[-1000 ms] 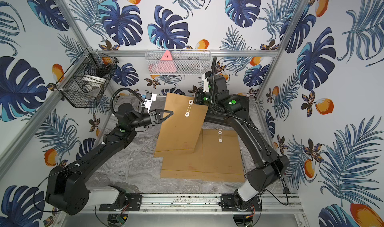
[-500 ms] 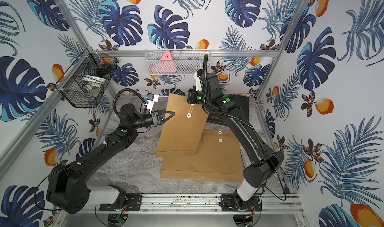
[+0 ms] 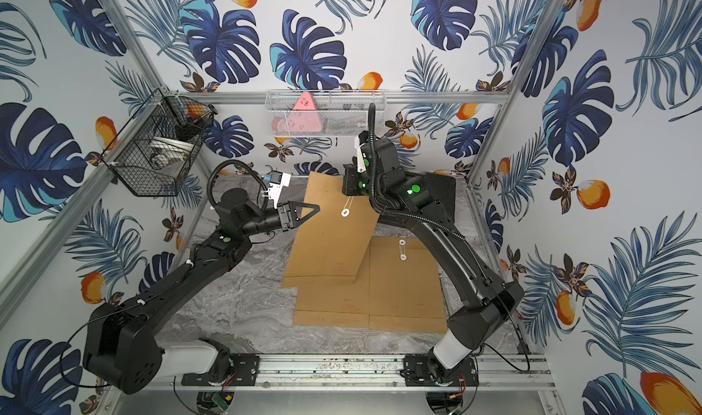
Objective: Close the mouth of the file bag
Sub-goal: Close the file bag.
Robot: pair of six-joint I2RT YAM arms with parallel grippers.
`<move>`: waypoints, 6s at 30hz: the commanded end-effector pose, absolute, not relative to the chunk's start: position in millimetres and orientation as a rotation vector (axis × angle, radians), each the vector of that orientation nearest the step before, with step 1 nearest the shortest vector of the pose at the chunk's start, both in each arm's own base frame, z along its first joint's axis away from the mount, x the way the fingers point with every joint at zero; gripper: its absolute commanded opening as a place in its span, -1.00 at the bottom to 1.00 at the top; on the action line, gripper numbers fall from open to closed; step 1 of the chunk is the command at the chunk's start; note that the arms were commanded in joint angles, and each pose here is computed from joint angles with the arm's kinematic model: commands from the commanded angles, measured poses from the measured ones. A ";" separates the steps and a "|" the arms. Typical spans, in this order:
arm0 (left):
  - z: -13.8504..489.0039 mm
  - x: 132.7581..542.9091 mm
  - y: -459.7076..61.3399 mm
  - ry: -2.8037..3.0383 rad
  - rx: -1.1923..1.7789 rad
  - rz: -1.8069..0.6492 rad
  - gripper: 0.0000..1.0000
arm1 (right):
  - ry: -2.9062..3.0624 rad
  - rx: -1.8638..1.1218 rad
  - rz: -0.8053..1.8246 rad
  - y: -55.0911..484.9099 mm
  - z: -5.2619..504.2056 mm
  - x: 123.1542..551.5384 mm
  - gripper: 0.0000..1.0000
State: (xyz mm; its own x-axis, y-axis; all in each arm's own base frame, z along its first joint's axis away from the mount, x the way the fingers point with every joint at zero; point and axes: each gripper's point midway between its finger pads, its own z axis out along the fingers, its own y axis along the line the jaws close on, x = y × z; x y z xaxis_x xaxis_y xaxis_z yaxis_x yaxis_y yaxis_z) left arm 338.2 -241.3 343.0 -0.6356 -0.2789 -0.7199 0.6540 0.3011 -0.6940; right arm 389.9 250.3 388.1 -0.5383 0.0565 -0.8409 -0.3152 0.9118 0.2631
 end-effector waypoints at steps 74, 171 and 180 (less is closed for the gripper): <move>369.4 341.7 -232.8 1.690 0.391 -1.330 -1.00 | 2.114 -0.182 1.101 277.9 336.6 350.5 -1.00; 370.8 349.2 -222.4 1.698 0.378 -1.245 -1.00 | 2.361 -0.102 1.254 283.7 332.1 347.3 -0.95; 382.8 353.9 -208.6 1.670 0.346 -1.228 -1.00 | 2.335 -0.126 1.251 274.7 336.2 339.1 -0.42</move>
State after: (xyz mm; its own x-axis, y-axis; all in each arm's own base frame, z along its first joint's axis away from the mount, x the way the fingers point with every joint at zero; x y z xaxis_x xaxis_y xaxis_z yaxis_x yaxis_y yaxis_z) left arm 354.7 -213.3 360.4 -0.5216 -0.2792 -0.8063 0.6671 0.4557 -0.5893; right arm 342.8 275.4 332.2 -0.8864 0.1544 -0.4364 -0.2727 0.5876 0.7618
